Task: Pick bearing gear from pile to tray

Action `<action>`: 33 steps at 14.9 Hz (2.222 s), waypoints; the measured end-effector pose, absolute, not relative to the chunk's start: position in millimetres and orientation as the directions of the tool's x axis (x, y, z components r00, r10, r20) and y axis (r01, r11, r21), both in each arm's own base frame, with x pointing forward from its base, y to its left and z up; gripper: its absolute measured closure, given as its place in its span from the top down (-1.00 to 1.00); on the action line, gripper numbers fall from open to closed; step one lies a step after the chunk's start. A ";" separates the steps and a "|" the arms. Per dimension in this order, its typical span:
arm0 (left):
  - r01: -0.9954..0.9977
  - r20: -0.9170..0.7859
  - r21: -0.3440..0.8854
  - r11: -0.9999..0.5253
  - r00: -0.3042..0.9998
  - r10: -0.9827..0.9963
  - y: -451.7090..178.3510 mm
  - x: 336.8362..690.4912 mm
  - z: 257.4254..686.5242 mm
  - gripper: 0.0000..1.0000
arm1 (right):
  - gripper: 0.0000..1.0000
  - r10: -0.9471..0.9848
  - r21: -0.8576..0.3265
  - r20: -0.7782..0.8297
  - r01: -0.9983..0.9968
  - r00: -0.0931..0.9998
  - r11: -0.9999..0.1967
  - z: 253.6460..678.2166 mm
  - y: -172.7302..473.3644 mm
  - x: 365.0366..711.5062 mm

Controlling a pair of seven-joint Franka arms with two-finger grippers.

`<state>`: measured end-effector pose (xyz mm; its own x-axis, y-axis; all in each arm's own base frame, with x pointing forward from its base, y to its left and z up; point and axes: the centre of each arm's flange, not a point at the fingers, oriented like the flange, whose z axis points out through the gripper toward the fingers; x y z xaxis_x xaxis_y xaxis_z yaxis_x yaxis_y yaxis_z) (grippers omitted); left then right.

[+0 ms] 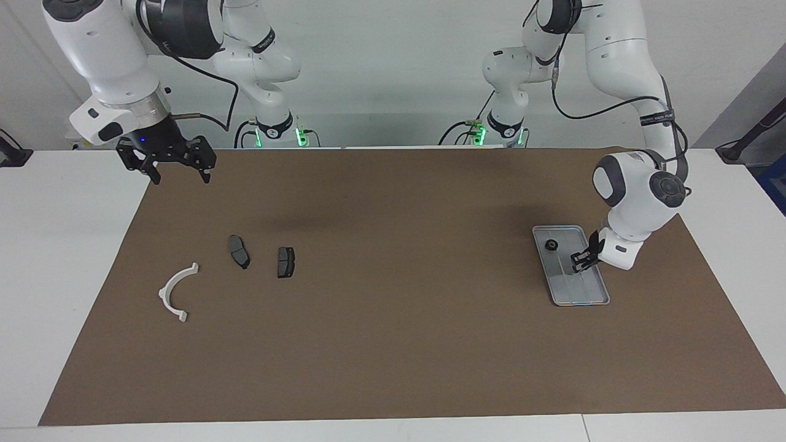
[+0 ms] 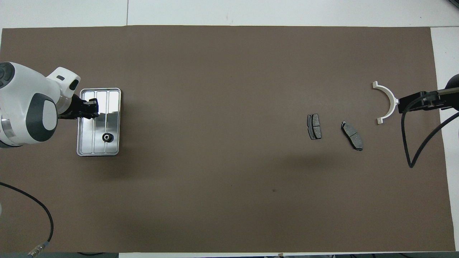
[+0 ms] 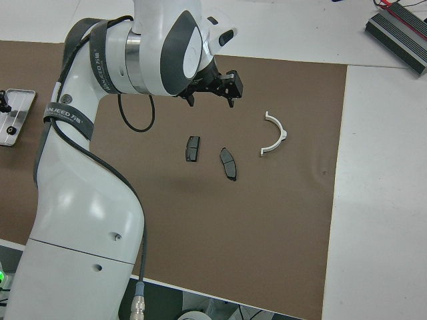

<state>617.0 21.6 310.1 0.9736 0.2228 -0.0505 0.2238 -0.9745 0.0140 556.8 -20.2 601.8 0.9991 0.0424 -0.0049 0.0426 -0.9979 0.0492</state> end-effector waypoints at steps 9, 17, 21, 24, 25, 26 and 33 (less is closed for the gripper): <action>0.220 -0.052 0.014 -0.975 0.974 0.219 19.8 608.7 300.4 -0.43 | 1.00 0.037 0.048 -0.015 0.038 0.999 -0.998 595.1 -23.1 556.4; 0.231 -0.031 0.014 -0.973 0.973 0.230 31.5 616.8 376.2 1.00 | 1.00 0.037 0.048 -0.015 0.038 0.999 -0.998 595.3 -23.2 556.1; 0.232 -0.056 0.010 -0.973 0.971 0.231 37.5 592.5 459.4 1.00 | 1.00 0.036 0.048 -0.014 0.037 0.999 -0.998 595.7 -23.7 555.9; 0.217 -0.078 0.008 -0.976 0.973 0.216 28.8 570.7 513.3 1.00 | 1.00 0.035 0.048 -0.014 0.035 0.999 -0.998 595.8 -24.6 555.8; 0.213 -0.084 0.007 -0.977 0.974 0.212 26.8 564.5 526.1 1.00 | 1.00 0.034 0.048 -0.014 0.034 0.999 -0.998 595.8 -25.2 555.7; 0.207 -0.101 0.004 -0.978 0.973 0.206 26.1 558.3 534.5 1.00 | 1.00 0.032 0.048 -0.014 0.033 0.999 -0.998 595.8 -26.0 555.7; 0.137 -0.117 0.006 -0.990 0.984 0.136 5.0 547.9 566.1 1.00 | 1.00 0.027 0.048 -0.016 0.028 1.000 -0.998 594.9 -28.8 555.4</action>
<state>547.9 5.0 566.1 0.9838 0.1358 -0.1169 0.1374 -0.9905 0.0058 555.4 -28.8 594.9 0.9995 0.0272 -0.0157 0.0280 -0.9984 0.0482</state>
